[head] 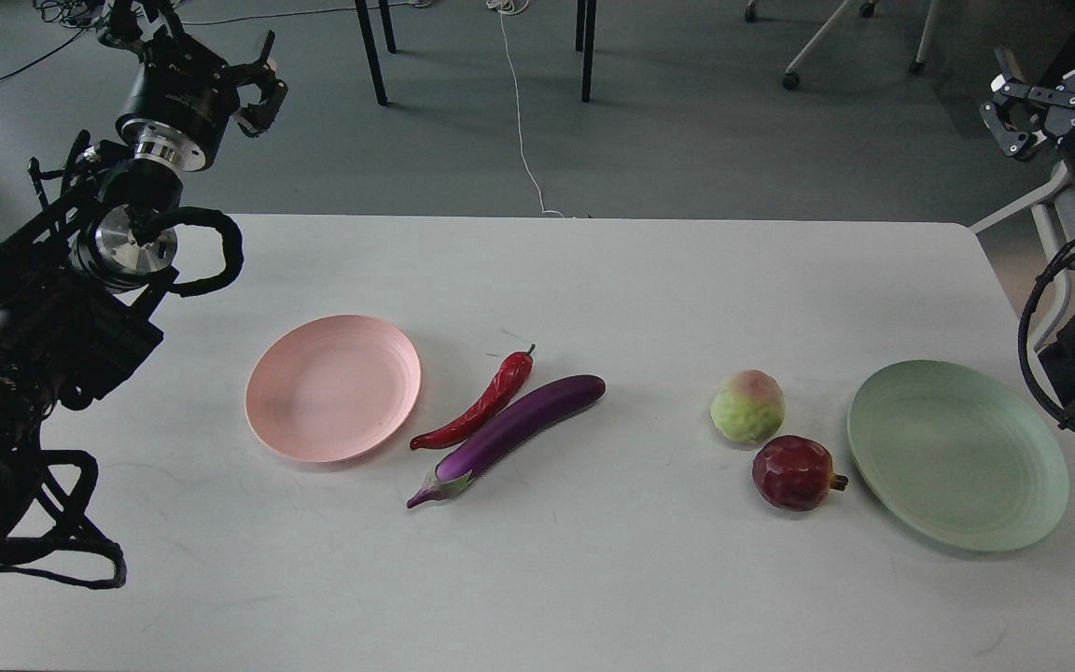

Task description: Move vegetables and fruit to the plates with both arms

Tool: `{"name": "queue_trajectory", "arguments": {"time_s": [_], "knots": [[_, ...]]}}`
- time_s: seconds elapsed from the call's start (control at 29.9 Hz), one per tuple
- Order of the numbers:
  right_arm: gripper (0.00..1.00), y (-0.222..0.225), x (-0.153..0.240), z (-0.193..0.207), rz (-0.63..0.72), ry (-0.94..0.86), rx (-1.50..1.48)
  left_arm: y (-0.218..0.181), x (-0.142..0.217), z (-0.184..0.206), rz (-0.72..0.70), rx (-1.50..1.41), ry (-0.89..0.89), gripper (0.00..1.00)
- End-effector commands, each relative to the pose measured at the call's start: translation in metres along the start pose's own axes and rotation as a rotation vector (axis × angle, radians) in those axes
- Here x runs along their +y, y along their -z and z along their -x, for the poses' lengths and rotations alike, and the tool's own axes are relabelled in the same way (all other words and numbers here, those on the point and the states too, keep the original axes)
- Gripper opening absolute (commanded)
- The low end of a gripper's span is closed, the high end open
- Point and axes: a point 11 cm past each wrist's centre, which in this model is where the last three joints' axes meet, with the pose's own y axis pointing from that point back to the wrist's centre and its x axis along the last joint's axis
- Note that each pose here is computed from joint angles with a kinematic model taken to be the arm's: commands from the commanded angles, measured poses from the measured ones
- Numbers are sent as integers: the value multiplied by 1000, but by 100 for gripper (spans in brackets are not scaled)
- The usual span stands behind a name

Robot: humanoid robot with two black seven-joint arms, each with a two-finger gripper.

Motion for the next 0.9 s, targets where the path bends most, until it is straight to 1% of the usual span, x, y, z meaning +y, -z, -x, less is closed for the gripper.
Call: {"name": "queue_trajectory", "arguments": {"time_s": [0.0, 0.13, 0.27, 0.53, 0.63, 0.77, 0.87], "knots": [[99, 15, -24, 34, 106, 125, 165, -2, -2, 2, 3, -1, 4, 98], [99, 22, -47, 84, 235, 308, 413, -6, -2, 0, 7, -7, 3, 98], [99, 18, -55, 126, 372, 482, 663, -8, -1, -1, 5, -13, 2, 98], [99, -41, -51, 191, 681, 862, 1152, -12, -1, -3, 3, -24, 0, 98], [99, -67, -42, 206, 791, 1010, 1323, -17, -1, -5, 11, -30, -3, 98], [99, -102, -17, 201, 961, 1205, 1543, -21, 0, -7, 18, -38, -6, 98], [98, -115, -6, 193, 1011, 1296, 1644, -27, 1, -10, 26, -46, -10, 98]]}}
